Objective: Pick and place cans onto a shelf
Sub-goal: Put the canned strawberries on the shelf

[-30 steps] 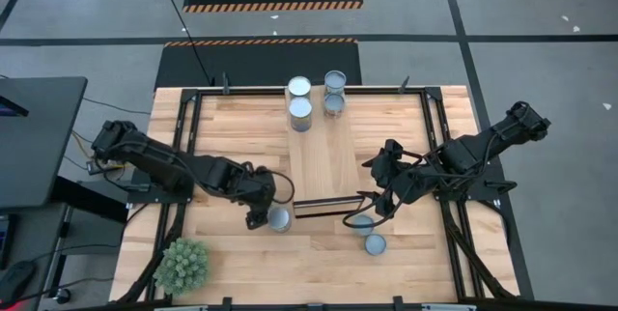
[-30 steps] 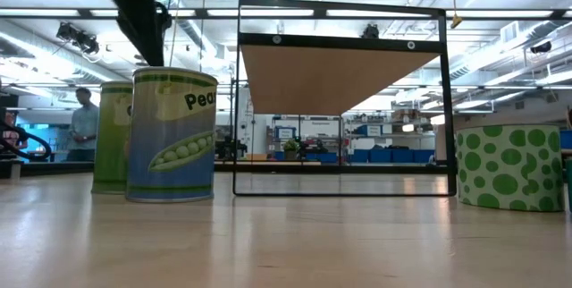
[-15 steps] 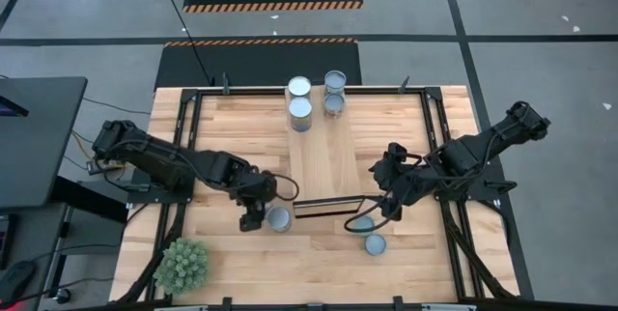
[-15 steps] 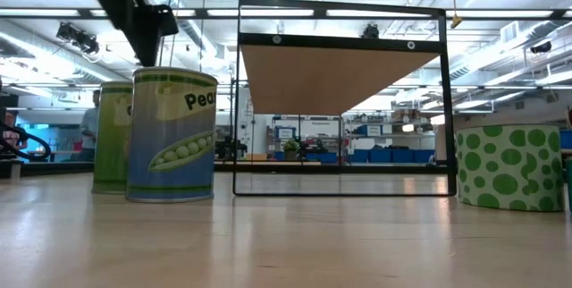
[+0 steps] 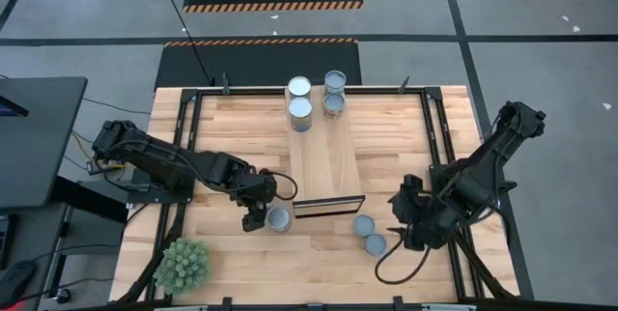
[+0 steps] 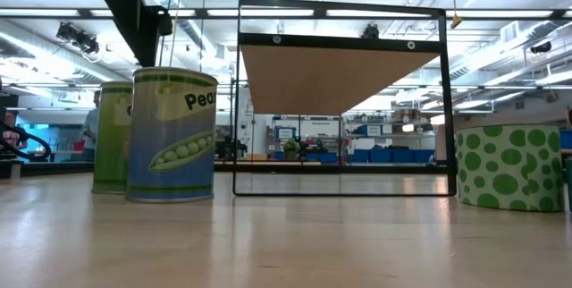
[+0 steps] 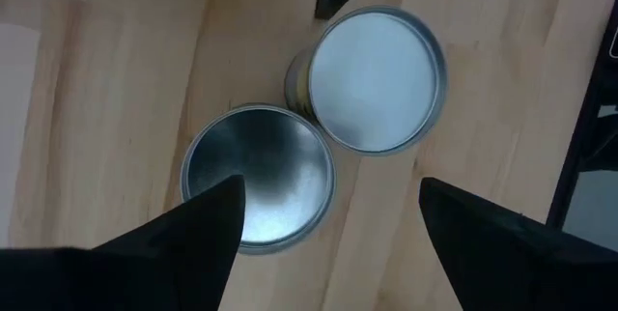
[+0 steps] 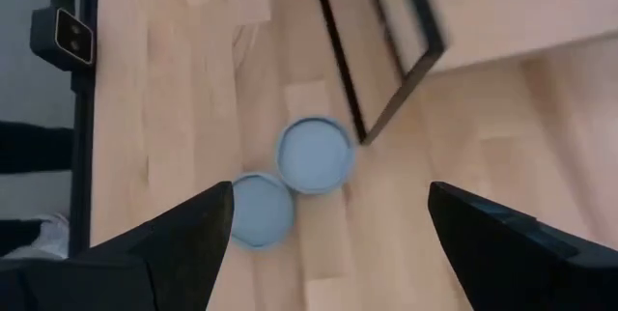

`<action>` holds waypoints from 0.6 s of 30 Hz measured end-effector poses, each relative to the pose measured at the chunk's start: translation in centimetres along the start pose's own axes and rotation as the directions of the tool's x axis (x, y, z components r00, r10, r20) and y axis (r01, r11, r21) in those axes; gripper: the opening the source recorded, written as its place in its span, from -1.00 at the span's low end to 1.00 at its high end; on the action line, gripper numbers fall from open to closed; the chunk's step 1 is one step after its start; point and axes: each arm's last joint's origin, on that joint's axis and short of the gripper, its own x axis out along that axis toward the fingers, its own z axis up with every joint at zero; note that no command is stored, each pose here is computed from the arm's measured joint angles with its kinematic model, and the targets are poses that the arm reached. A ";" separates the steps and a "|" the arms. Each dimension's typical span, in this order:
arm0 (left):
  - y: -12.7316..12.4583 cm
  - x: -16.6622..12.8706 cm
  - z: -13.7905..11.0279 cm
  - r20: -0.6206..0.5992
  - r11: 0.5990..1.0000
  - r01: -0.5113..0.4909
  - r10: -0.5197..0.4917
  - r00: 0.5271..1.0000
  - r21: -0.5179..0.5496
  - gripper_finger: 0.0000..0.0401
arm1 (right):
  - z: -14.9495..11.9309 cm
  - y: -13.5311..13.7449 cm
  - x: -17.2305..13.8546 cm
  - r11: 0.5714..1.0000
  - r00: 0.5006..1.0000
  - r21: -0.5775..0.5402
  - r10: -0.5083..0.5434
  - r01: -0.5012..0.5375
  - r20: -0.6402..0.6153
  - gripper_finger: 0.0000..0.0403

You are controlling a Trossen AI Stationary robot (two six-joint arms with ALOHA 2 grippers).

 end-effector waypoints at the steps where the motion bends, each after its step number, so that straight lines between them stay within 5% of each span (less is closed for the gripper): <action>1: 0.0 0.0 0.0 -0.001 1.000 0.000 0.000 1.000 -0.004 0.57 | -0.5 0.2 0.5 1.000 1.000 0.009 0.008 -0.008 0.002 0.76; 11: 0.5 -1.0 -0.9 -0.051 0.998 -0.020 0.017 0.999 -0.063 0.57 | -5.6 0.7 5.7 0.989 0.986 0.028 0.147 -0.146 -0.077 0.76; 18: 1.0 -2.2 -1.3 -0.022 0.992 -0.056 0.054 0.998 -0.114 0.57 | -6.6 0.5 7.4 0.985 0.986 0.050 0.164 -0.162 -0.029 0.75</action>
